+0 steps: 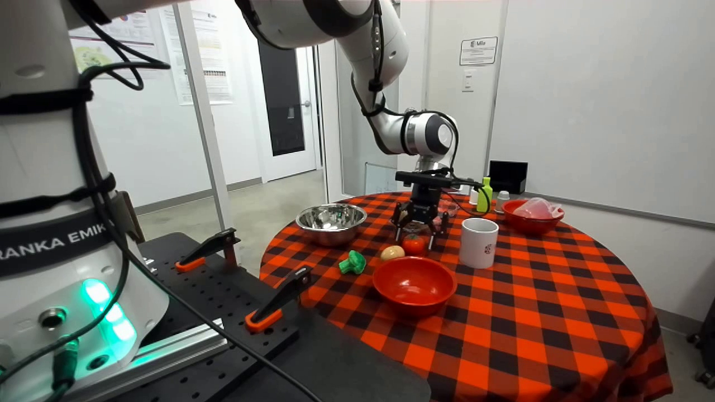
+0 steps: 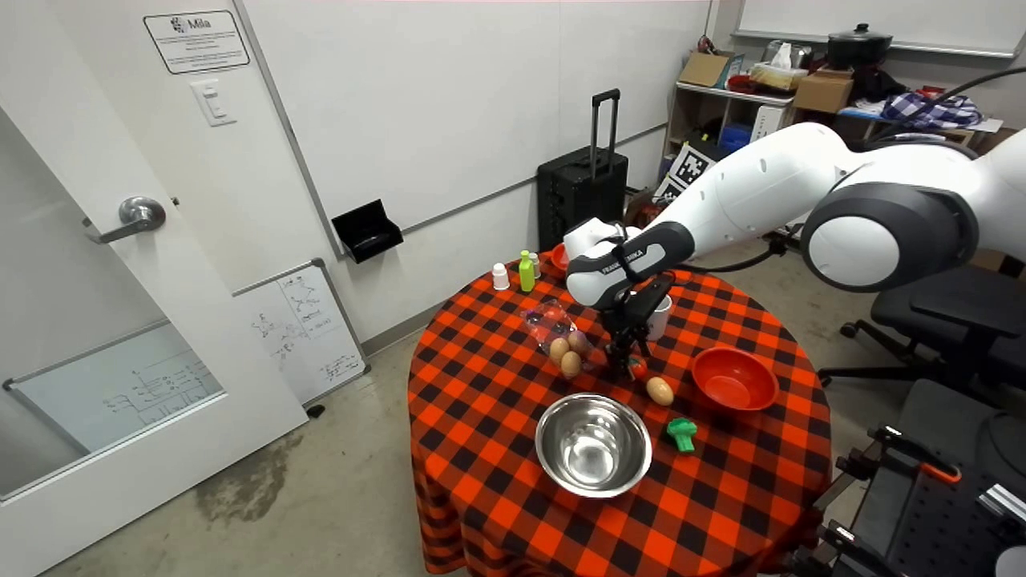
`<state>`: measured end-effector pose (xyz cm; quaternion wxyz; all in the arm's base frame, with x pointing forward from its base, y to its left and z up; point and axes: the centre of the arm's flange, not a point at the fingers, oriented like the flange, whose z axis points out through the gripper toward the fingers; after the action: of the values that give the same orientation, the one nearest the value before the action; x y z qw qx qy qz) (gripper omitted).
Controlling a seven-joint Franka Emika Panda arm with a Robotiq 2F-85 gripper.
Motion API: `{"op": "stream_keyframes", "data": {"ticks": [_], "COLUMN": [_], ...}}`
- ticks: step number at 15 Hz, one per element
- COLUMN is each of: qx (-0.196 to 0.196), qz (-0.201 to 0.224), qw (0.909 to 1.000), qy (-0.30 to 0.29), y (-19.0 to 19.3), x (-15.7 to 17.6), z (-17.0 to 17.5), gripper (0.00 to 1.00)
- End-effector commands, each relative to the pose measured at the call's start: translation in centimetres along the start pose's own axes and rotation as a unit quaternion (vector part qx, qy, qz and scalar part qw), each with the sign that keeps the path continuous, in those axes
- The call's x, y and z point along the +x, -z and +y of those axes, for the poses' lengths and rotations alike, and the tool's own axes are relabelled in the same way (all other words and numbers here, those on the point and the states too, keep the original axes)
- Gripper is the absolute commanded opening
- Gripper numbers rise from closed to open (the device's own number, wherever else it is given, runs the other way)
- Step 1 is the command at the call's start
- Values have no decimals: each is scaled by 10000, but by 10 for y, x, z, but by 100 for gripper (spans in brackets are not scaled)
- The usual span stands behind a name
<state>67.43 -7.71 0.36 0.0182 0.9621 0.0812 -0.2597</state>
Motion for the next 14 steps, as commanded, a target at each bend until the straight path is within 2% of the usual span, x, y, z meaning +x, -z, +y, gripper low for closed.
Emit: {"op": "stream_keyframes", "data": {"ticks": [1,4,5,10,14], "qx": [-85,-83,-88,-62,64], "qz": [-102,-126,-127,-23,72], "qw": [9999,9998,9998,10000,9996], "qy": [-78,-89,-87,-6,281], "y": [3,3,5,20,60], "x": [17,18,17,1,-36], "z": [6,7,6,-4,-27], "gripper": [63,40,38,38,38]}}
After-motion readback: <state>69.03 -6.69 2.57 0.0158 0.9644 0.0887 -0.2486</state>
